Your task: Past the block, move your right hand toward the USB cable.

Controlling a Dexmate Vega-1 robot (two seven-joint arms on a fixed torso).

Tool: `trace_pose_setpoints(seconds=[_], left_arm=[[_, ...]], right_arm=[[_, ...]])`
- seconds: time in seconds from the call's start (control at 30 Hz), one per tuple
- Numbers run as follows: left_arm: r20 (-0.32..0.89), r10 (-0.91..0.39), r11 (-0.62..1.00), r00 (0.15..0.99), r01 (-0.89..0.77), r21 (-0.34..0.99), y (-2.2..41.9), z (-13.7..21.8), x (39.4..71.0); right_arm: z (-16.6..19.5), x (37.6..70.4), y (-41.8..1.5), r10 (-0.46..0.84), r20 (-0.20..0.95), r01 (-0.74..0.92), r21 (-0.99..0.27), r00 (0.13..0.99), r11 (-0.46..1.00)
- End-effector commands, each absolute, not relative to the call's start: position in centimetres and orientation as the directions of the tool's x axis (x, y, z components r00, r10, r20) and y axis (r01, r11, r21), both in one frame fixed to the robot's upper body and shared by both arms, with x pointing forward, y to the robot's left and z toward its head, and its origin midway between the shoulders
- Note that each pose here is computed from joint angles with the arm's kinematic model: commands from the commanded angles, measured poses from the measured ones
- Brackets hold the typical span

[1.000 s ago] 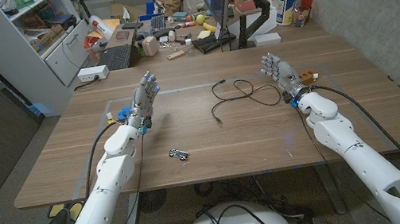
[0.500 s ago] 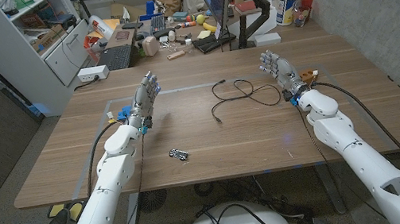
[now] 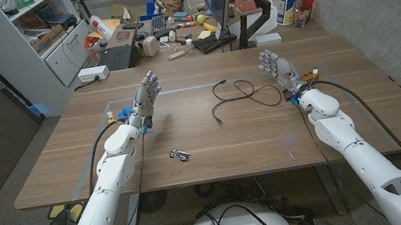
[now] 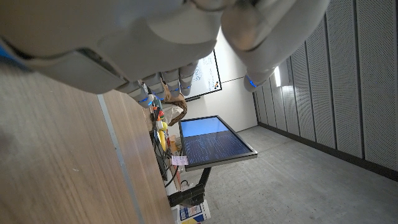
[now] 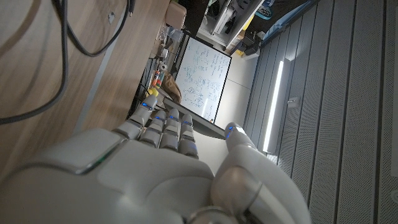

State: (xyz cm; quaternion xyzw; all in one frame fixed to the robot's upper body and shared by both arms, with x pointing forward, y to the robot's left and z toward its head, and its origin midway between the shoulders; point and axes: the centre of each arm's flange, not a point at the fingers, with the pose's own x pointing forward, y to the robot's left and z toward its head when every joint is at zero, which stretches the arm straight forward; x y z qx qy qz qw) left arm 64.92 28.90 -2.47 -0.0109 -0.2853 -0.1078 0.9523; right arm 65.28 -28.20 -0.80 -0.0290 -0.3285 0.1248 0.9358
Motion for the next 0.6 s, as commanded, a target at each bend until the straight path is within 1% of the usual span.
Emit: trace_pose_setpoints(seconds=[0.03, 0.6], left_arm=[[0.545, -0.203, 0.976, 0.814, 0.212, 0.047, 28.99, -2.26, 64.74], [0.547, -0.208, 0.975, 0.811, 0.216, 0.050, 29.01, -1.94, 64.71]], right_arm=[[-0.48, 65.13, -27.65, 0.291, 0.601, -0.209, -0.203, 0.744, 0.956], [-0.12, 64.84, -26.92, 0.308, 0.605, -0.132, -0.318, 0.734, 0.939]])
